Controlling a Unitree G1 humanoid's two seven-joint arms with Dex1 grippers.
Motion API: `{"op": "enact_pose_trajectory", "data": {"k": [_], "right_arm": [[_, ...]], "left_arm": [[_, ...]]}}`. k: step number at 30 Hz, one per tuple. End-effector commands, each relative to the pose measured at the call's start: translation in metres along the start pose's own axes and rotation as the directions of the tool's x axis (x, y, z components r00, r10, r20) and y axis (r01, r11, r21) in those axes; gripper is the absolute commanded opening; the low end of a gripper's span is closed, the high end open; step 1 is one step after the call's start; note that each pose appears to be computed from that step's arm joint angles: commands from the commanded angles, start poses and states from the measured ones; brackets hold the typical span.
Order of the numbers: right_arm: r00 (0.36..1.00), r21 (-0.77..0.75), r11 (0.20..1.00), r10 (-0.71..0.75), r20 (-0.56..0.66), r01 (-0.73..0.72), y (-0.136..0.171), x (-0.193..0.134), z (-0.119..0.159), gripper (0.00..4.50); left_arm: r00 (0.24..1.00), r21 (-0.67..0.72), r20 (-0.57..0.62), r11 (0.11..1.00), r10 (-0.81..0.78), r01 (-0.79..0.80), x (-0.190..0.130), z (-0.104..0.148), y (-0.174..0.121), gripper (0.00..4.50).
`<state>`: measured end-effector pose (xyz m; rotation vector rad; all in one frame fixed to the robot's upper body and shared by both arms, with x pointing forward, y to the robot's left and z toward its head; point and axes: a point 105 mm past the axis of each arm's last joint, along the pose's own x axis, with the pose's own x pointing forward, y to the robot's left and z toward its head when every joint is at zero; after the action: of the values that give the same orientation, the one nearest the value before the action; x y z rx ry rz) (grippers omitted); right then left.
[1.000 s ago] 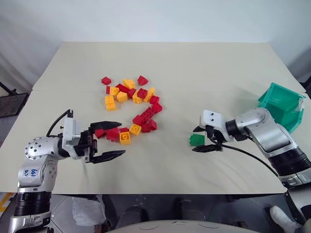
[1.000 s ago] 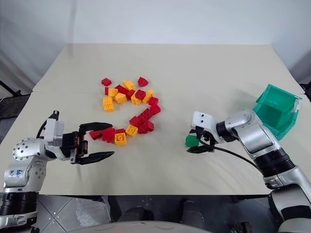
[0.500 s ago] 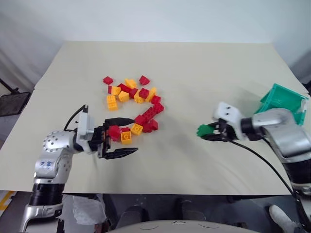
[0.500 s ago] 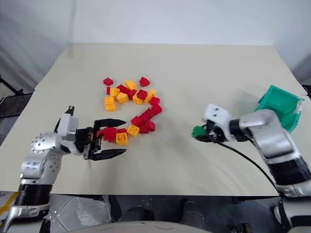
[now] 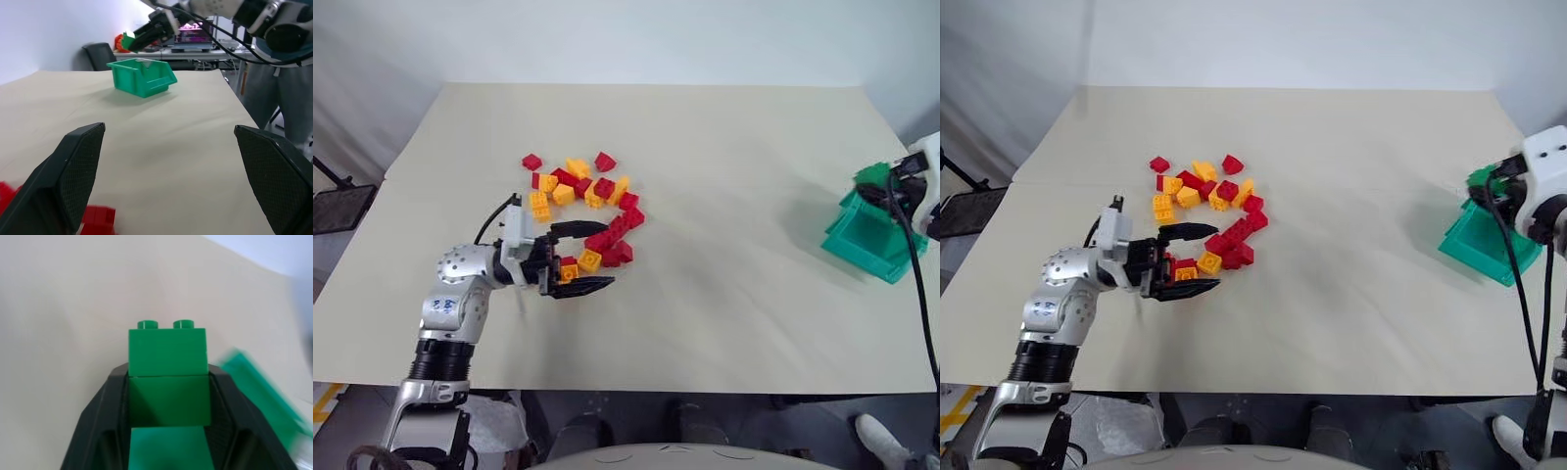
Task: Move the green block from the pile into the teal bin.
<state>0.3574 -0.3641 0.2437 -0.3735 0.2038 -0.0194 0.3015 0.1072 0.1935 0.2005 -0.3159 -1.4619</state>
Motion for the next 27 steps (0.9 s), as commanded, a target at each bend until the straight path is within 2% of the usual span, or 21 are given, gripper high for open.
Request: {"op": "enact_pose_trajectory", "data": {"k": [1,5,8,12,17,24,27], "right_arm": [[0.994,-0.036,0.994,-0.105,-0.014,0.104,-0.024,0.007,-0.005,1.51],[0.992,-0.052,0.991,-0.124,-0.025,0.123,-0.030,0.017,-0.011,1.51],[0.988,-0.093,0.988,-0.129,-0.087,0.121,-0.029,0.024,-0.028,1.51],[0.990,-0.093,0.996,-0.027,-0.138,0.014,-0.013,0.025,-0.039,2.82],[0.993,-0.099,0.994,-0.051,-0.107,0.040,-0.018,0.021,-0.035,4.48],[1.000,-0.108,0.994,0.001,-0.025,-0.004,-0.020,0.006,-0.019,4.48],[0.967,-0.026,0.975,0.221,0.127,-0.220,0.012,-0.006,0.012,4.48]], "left_arm": [[1.000,0.068,-0.004,0.997,-0.028,0.028,0.012,0.009,0.007,4.50],[1.000,0.092,-0.009,0.996,-0.016,0.017,0.026,0.012,0.019,4.50],[0.999,0.088,-0.035,0.996,0.007,-0.004,0.042,0.010,0.027,4.50],[0.998,0.052,-0.050,0.998,0.044,-0.042,0.055,0.008,0.035,4.50],[0.996,0.015,-0.034,0.997,0.082,-0.082,0.057,0.010,0.040,4.50],[0.994,-0.022,0.003,0.993,0.113,-0.113,0.050,0.016,0.042,4.50],[0.978,-0.057,-0.042,0.977,0.205,-0.208,0.039,0.016,0.044,4.50]]}}
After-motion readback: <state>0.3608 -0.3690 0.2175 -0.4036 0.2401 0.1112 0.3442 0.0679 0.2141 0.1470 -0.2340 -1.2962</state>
